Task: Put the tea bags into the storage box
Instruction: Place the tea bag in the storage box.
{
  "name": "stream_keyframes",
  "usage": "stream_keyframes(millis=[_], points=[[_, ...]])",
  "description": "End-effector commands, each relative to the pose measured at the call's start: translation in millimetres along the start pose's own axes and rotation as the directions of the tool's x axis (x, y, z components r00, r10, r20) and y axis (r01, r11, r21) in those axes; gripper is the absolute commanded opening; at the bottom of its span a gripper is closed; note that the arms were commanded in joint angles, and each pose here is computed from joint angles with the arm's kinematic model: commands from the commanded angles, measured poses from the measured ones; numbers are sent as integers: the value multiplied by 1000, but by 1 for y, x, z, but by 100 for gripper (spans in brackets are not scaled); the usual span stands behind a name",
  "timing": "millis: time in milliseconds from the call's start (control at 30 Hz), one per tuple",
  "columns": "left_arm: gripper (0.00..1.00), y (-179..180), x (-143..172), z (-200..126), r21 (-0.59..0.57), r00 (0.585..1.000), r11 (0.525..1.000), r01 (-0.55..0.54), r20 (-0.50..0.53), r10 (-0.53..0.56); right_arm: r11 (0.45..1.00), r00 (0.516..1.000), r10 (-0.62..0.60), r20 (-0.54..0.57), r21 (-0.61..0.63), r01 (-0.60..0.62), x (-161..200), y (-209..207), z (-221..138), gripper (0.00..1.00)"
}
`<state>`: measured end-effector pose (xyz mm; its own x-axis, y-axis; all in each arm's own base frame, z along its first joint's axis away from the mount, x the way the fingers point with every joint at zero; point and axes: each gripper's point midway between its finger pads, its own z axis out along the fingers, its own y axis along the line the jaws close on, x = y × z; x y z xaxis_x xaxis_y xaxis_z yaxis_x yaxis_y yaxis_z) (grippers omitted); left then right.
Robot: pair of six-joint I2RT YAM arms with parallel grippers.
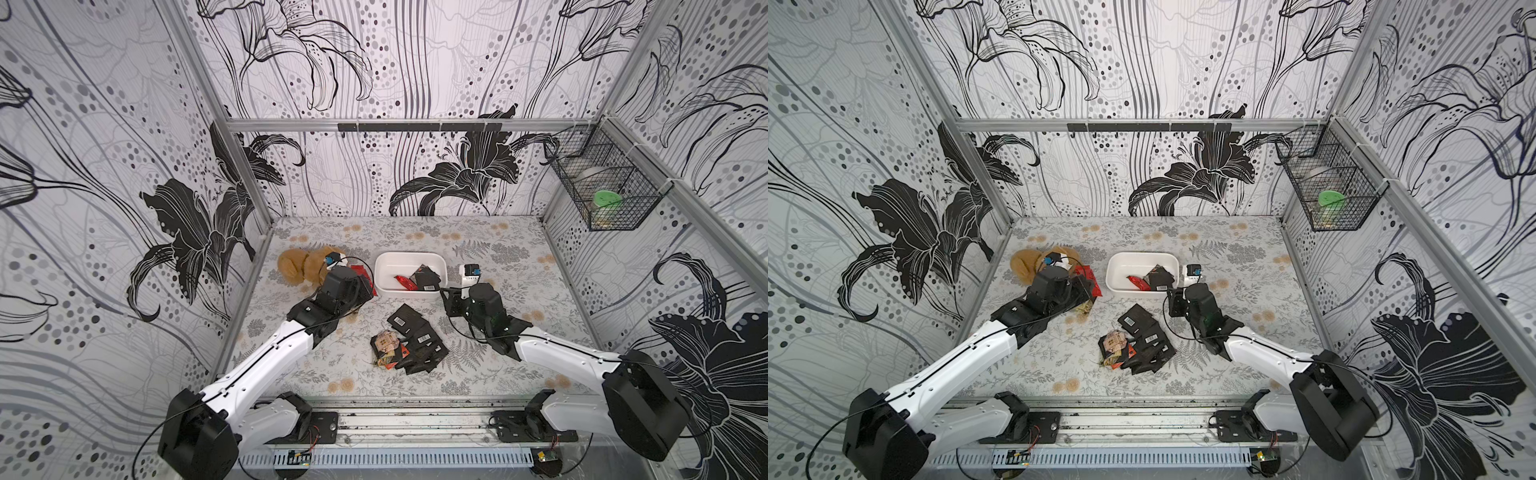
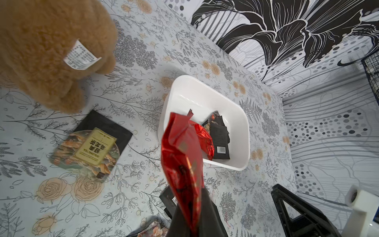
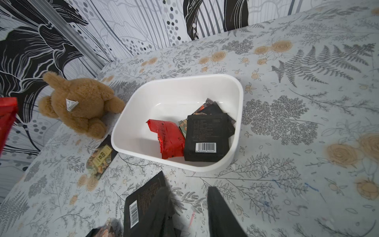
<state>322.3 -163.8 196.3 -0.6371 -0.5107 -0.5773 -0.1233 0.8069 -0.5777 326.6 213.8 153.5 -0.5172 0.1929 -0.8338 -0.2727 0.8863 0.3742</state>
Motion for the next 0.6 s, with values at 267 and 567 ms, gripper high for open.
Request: stream_keyframes(millis=[267, 567], points=[[0, -60, 16, 31, 127, 998, 992, -19, -62, 28, 996, 999, 19, 45, -86, -15, -16, 16, -13, 71], [0, -126, 23, 112, 96, 984, 988, -121, -116, 131, 999, 997, 35, 62, -44, -32, -13, -2, -26, 87]])
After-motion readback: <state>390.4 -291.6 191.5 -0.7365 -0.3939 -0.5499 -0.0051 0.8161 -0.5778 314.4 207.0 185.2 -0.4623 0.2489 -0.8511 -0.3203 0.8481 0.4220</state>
